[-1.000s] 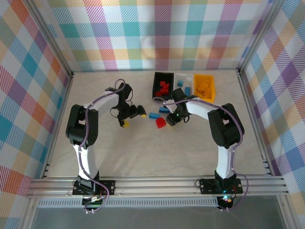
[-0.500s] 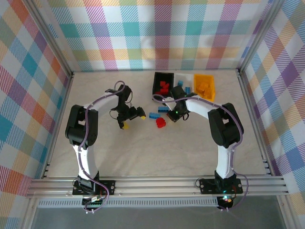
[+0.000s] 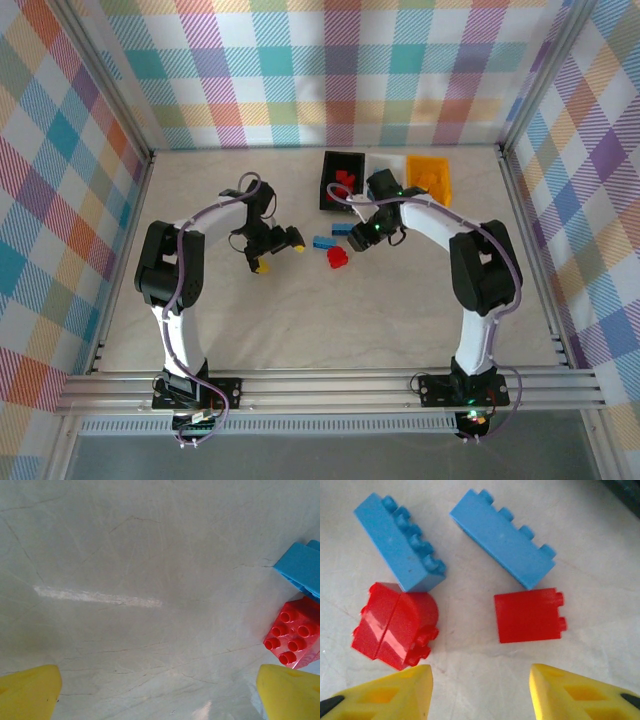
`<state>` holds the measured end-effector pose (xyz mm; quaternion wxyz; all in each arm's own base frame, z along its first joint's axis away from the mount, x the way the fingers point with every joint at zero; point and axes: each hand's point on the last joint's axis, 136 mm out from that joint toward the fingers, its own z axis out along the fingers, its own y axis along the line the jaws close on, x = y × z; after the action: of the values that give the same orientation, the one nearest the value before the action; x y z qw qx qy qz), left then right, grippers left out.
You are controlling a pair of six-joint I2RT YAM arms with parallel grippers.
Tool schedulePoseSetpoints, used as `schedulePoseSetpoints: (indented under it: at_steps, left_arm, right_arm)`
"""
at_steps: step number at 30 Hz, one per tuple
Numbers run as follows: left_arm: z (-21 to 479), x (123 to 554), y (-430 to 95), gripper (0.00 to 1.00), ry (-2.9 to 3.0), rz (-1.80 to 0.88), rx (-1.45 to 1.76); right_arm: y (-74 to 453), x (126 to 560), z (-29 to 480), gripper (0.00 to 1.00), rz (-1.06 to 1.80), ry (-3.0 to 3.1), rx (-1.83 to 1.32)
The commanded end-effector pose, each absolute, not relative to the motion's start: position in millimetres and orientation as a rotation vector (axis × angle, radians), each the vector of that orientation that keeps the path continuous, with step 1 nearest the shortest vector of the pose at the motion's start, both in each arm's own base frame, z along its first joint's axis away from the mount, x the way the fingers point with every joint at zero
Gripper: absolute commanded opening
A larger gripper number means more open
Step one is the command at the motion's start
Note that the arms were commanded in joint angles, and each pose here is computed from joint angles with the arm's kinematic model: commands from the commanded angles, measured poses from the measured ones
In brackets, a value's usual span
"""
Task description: Sort the legos into containers by color
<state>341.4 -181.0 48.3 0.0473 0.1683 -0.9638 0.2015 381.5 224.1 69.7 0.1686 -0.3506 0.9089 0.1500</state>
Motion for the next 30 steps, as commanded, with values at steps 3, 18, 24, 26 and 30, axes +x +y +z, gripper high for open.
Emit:
schedulePoseSetpoints:
  at_steps: [3,18,24,26,30]
  left_arm:
    - [57.2,334.2,-171.9,1.0,-2.929,0.63,0.522]
    - [57.2,329.6,-155.8,1.0,-2.907,0.625,0.562]
    - [56.4,332.0,-156.4,1.0,-2.894,0.634,0.572]
    - [55.8,332.5,-156.8,1.0,-2.889,0.635,0.576]
    - [53.9,332.5,-158.4,1.0,-2.875,0.641,0.581]
  right_arm:
    - [213.2,392.7,55.7,0.57,0.355,2.605,-1.089]
    - [214.8,402.6,23.0,0.65,0.32,2.625,-1.206]
    - [218.1,408.7,16.5,0.63,0.285,2.611,-1.247]
    - [217.3,406.9,13.1,0.6,0.278,2.621,-1.259]
    - [219.6,404.4,8.9,0.5,0.257,2.606,-1.281]
